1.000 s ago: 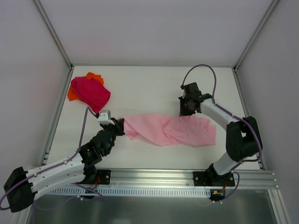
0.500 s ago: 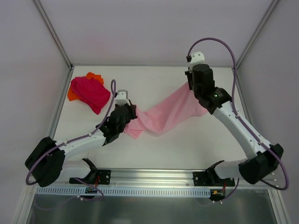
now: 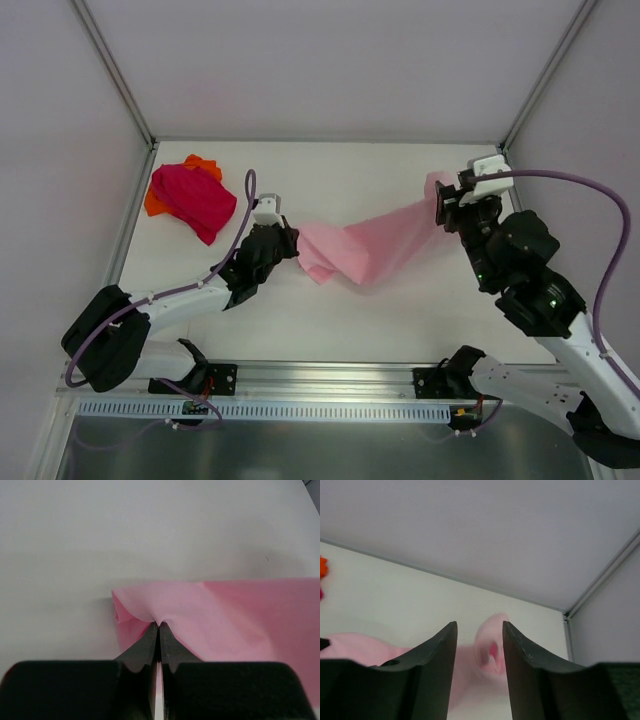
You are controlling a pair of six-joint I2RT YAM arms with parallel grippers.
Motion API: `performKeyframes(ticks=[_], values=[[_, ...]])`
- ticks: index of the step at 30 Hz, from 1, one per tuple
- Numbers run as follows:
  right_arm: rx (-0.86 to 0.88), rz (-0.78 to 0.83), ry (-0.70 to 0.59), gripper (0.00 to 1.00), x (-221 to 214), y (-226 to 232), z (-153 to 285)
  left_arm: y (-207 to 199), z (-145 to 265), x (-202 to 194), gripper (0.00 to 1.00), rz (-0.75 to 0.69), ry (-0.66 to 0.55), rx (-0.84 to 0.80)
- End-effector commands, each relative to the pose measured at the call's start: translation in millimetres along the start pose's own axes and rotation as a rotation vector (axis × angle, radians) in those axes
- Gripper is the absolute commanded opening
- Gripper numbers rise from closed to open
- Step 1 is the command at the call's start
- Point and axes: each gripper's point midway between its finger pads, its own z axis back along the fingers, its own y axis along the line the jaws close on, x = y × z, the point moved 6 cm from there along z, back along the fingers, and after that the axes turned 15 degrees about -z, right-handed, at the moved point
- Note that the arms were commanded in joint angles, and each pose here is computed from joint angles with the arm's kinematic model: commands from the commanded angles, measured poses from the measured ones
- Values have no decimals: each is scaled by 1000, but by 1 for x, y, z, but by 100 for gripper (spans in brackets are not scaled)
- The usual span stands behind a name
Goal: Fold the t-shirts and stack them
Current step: Flatten out the tshirt
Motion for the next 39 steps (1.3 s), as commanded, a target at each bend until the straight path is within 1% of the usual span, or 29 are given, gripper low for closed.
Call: performKeyframes(ticks=[1,2,5,6,7,9,10,11,13,14,15,16,17,19,20,22,23,25,27,32,34,36,37,39], values=[[121,-48,156,50,-16,8,20,-8,-1,16,0,44,-58,-43],[179,-68,163,61,-18,14,23,-7,0,17,0,41,-59,-43],[225,-106,155,84,-19,17,28,-6,2,19,0,36,-65,-33],[221,-104,163,85,-19,17,28,-4,3,16,0,33,-60,-29],[204,-105,183,85,-20,16,28,-3,4,16,0,32,-64,-28],[123,-64,256,84,-35,16,17,-1,4,15,0,30,-63,-17],[51,-24,326,83,-42,10,16,-2,4,16,0,33,-67,-18],[-119,14,400,81,-60,8,-2,-2,4,15,0,35,-66,-25],[-294,116,505,80,-83,2,-11,-4,4,14,0,37,-63,-36],[-385,160,535,80,-100,6,-25,-5,4,13,0,36,-58,-46],[-395,178,562,79,-112,9,-30,-5,4,12,0,37,-57,-52],[-381,146,557,77,-122,16,-40,-6,4,12,0,43,-58,-57],[-335,107,634,75,-150,18,-45,-5,5,9,0,42,-54,-61],[-291,1,686,74,-180,24,-61,-6,7,7,0,42,-52,-75],[-287,-40,753,74,-202,18,-64,-5,8,4,0,39,-45,-74],[-361,-26,846,74,-235,13,-73,-3,11,0,0,30,-42,-76],[-427,0,860,74,-243,5,-76,-2,12,-1,0,28,-42,-75],[-461,16,906,73,-265,5,-81,2,14,-7,0,23,-36,-61],[-465,10,910,73,-273,6,-85,3,15,-10,0,21,-33,-61],[-515,43,993,72,-310,-8,-95,8,20,-20,0,17,-24,-54],[-527,54,986,71,-315,-9,-101,8,21,-20,0,21,-27,-60],[-571,111,989,71,-320,-14,-105,7,21,-22,0,18,-21,-66],[-603,132,965,71,-315,-18,-110,7,22,-22,0,14,-21,-66],[-643,153,980,71,-318,-24,-111,8,21,-26,0,8,-12,-58]])
